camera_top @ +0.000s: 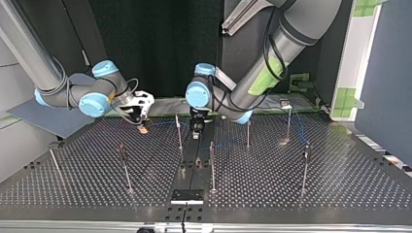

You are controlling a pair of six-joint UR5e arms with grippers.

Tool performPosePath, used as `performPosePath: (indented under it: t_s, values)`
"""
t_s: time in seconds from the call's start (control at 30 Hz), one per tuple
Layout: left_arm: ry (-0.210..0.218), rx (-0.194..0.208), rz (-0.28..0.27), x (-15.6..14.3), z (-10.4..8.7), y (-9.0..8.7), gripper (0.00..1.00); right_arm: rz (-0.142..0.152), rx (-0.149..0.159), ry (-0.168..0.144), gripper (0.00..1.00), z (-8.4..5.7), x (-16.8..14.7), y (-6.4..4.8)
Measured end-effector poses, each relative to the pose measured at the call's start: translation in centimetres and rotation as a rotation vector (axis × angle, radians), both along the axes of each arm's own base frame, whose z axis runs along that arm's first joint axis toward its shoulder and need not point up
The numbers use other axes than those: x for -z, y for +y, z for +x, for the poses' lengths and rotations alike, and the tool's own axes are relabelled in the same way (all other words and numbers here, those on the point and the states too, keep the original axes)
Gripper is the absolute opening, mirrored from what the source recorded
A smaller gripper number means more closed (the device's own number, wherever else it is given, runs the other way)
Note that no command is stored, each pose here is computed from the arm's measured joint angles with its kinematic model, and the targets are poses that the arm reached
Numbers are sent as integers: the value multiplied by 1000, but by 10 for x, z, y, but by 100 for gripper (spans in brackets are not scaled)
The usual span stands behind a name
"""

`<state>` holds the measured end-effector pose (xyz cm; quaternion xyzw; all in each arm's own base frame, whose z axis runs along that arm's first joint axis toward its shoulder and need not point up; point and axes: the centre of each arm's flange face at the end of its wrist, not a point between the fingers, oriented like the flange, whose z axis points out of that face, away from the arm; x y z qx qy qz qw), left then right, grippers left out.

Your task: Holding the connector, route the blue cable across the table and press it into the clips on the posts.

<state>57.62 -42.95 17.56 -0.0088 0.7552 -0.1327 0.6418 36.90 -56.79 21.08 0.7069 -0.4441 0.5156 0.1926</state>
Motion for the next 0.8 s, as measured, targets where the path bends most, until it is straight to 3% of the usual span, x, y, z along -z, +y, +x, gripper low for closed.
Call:
performPosePath:
  t_s: [0.07, 0.43, 0.8]
  values:
    - [6, 2, 9, 1, -2, -1, 100, -1, -6, 0, 0, 0, 0, 0]
    - [54, 18, 69, 2, -17, -8, 100, -6, -30, 4, 0, 2, 0, 1]
    - [108, -12, 140, -16, -48, -8, 100, 3, -19, 1, 0, -5, 1, -3]
